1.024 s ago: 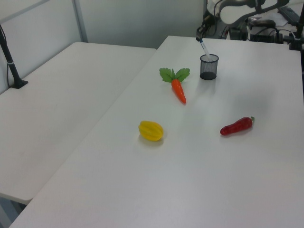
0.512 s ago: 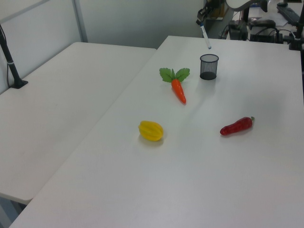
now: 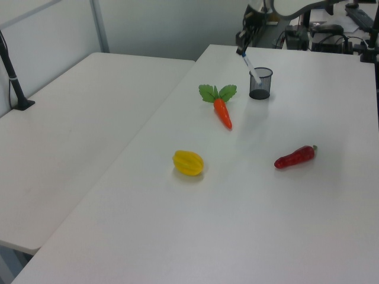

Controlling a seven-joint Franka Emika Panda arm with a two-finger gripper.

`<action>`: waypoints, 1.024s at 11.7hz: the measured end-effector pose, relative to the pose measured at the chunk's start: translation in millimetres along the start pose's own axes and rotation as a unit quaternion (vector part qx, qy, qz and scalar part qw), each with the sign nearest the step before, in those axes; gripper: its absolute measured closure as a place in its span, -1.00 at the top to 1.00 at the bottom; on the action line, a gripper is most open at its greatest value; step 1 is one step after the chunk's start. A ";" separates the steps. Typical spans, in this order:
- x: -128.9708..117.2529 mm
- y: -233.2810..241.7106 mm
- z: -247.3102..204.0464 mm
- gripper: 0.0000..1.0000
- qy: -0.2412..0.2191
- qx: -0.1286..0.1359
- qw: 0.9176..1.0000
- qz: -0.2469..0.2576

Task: Take marker pen
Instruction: 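Carry the marker away from the cup toward the red chili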

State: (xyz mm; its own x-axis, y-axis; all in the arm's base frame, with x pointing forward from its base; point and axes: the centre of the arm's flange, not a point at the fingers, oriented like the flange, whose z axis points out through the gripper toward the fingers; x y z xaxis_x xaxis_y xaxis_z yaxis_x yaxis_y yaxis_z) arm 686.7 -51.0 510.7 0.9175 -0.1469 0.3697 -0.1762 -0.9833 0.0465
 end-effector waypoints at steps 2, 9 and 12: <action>-17.6 -43.0 7.1 -0.64 -0.051 0.003 0.998 -0.026; -68.0 -132.1 39.9 -0.64 -0.146 0.002 0.985 -0.096; -76.7 -138.5 67.7 -0.64 -0.167 -0.002 0.981 -0.102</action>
State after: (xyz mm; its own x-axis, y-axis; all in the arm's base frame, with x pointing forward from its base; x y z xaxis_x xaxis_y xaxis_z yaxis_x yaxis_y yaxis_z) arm 664.9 89.1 413.1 0.9993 0.0246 0.0273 0.0219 -0.9955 0.0923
